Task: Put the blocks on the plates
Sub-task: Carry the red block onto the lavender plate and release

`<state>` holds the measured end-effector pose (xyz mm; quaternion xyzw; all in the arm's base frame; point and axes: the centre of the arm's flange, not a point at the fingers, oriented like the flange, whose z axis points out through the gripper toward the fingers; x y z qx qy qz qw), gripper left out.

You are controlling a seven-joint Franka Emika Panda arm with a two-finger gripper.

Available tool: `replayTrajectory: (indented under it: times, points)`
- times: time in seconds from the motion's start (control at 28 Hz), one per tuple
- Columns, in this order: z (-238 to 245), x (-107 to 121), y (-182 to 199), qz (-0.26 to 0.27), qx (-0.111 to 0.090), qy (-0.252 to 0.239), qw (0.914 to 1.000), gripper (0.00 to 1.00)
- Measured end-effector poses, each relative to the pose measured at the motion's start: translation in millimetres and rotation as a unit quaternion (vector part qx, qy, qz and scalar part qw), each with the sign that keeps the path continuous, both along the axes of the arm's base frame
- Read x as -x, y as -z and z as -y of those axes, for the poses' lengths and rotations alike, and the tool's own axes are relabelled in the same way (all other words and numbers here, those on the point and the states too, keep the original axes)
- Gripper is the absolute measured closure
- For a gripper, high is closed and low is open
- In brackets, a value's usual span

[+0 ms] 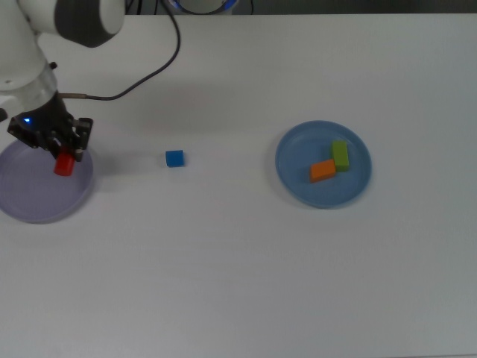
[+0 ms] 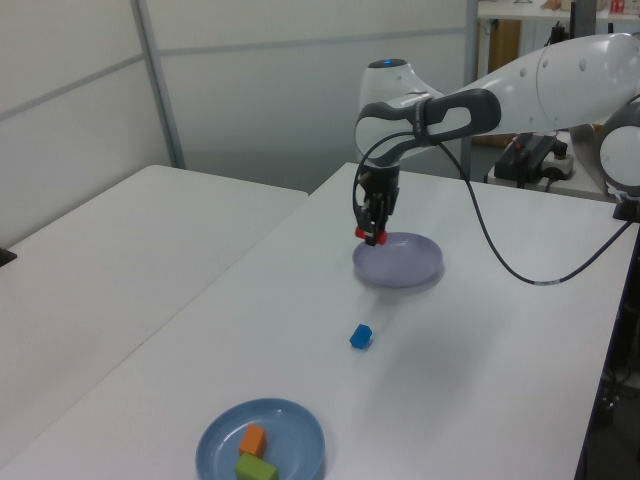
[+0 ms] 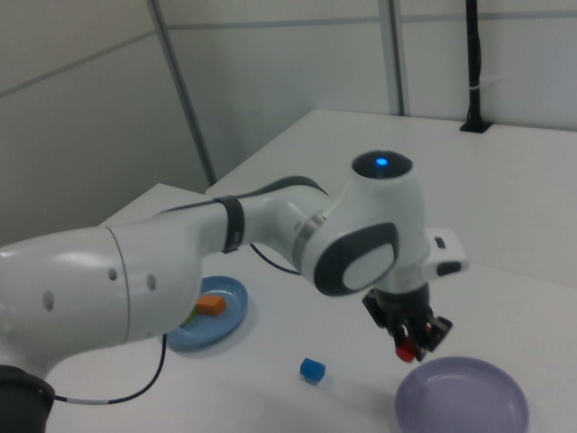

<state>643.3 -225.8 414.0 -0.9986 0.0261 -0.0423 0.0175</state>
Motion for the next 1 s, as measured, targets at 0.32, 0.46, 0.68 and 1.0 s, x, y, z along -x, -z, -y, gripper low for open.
replayTrajectory:
  times: [0.32,0.46,0.68,1.0]
  points:
    - [32.4,-1.3,51.2,-0.008,-0.005,0.002,1.0000,0.67]
    - [43.8,-1.8,57.7,-0.007,-0.005,0.006,0.9999,0.67]
    - [53.6,-0.5,54.5,-0.003,-0.003,0.010,0.9999,0.65]
    - [53.8,-0.5,56.9,-0.005,-0.004,0.003,1.0000,0.40]
